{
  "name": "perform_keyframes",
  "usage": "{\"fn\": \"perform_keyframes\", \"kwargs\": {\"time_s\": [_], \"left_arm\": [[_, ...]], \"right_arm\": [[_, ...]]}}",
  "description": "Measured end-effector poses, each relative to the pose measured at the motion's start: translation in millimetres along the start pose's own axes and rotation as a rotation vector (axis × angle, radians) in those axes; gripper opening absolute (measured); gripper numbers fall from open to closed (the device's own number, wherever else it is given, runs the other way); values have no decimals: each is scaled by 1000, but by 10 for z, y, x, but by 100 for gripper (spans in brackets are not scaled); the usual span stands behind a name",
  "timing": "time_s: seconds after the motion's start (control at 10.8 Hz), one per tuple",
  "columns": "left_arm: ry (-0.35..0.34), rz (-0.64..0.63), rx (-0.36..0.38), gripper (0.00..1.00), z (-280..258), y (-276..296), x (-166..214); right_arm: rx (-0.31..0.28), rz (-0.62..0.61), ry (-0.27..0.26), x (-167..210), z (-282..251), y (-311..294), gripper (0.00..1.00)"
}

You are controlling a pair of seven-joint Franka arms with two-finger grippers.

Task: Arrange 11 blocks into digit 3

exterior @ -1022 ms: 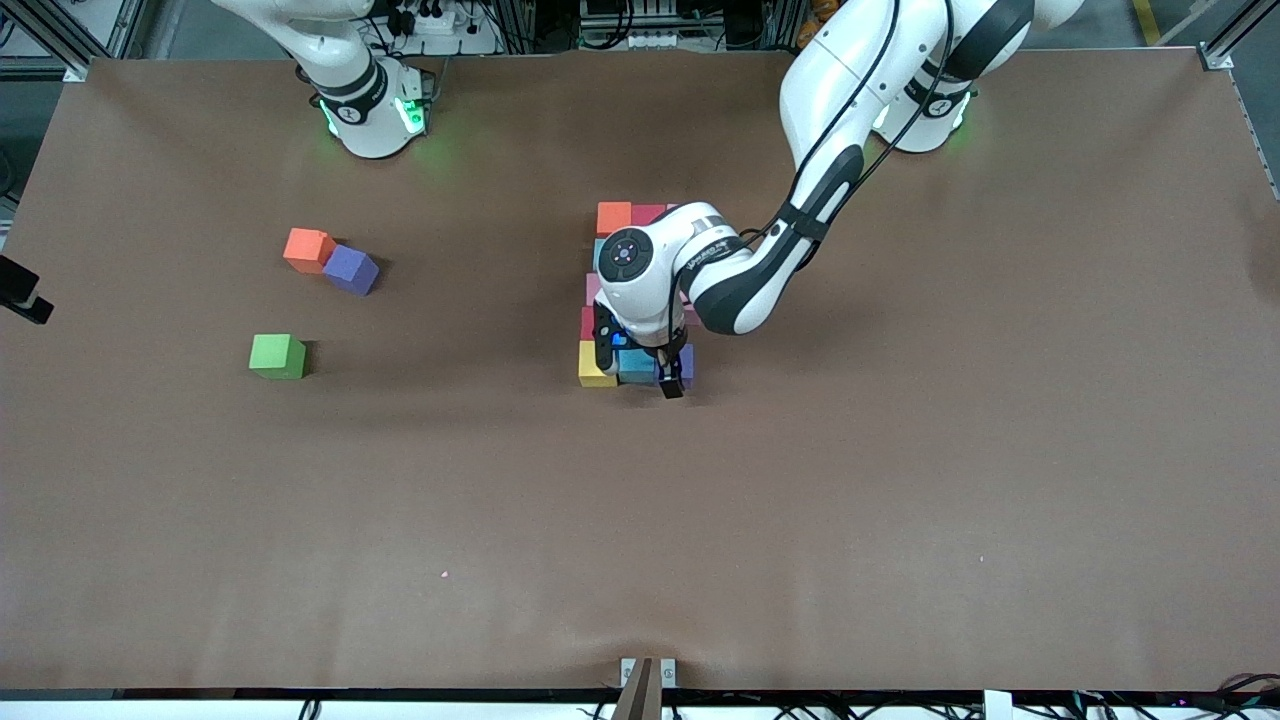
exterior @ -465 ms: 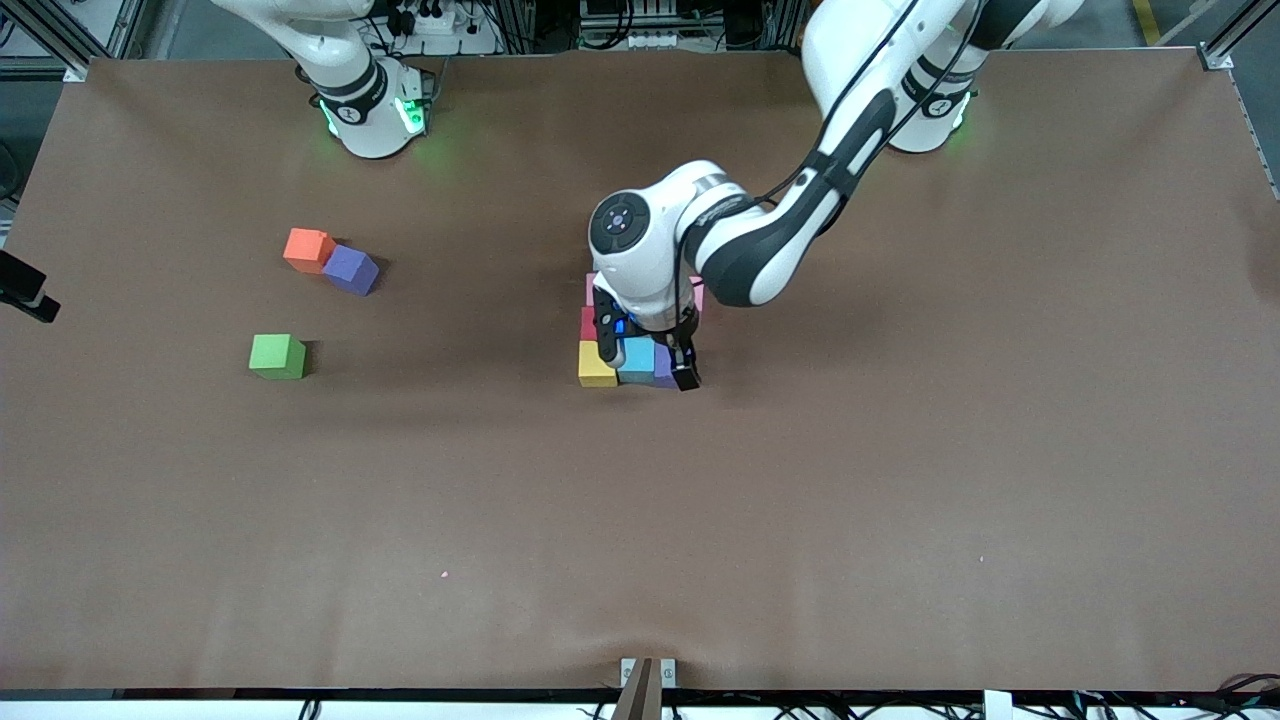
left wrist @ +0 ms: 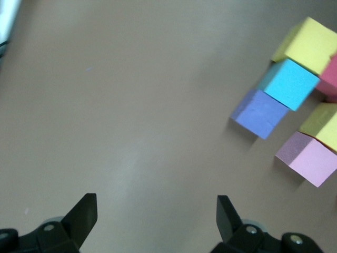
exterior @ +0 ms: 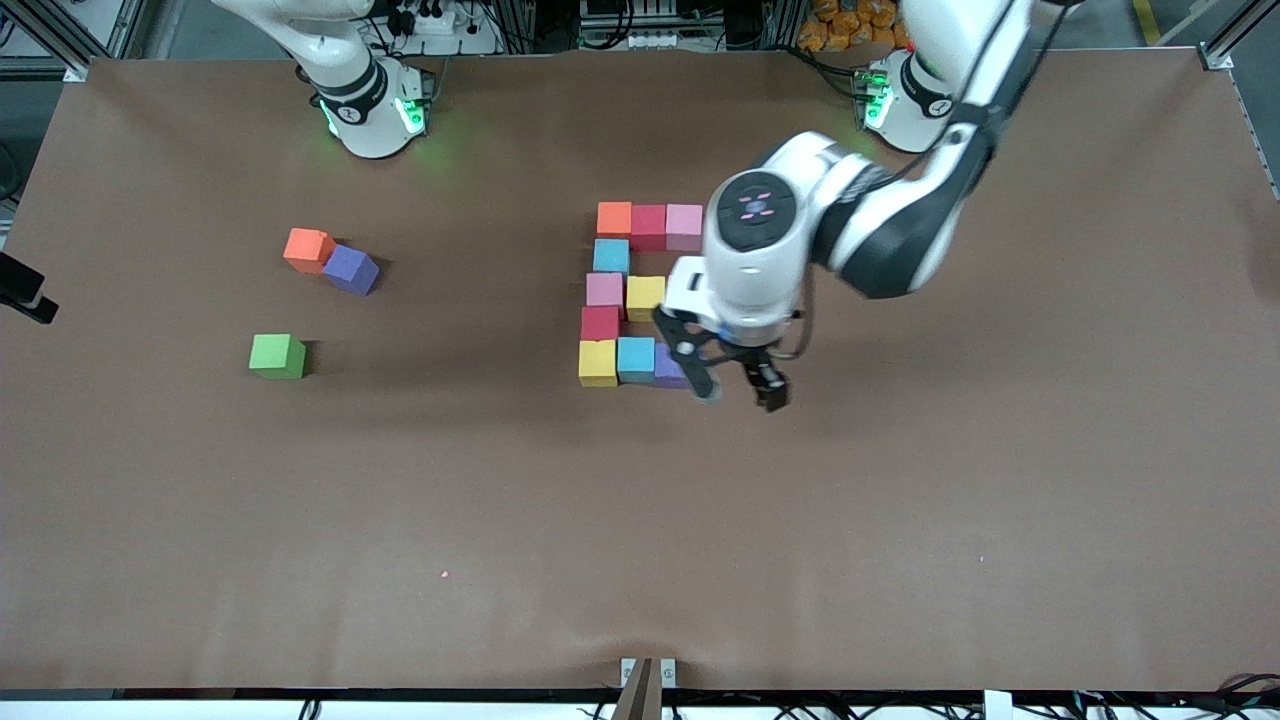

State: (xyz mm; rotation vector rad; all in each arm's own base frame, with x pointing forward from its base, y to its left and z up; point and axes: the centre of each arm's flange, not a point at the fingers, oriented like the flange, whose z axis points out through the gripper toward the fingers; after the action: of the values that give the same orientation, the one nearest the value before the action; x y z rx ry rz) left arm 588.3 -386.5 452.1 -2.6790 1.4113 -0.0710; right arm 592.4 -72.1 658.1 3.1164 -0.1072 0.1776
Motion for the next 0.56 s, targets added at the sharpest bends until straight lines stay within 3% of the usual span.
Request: {"fn": "perform_keyframes", "kwargs": {"time_s": [0.56], "left_arm": [[50, -421, 46, 100, -986, -1146, -1006]], "right_arm": [[-3, 1, 0, 0, 2, 7, 100]]}}
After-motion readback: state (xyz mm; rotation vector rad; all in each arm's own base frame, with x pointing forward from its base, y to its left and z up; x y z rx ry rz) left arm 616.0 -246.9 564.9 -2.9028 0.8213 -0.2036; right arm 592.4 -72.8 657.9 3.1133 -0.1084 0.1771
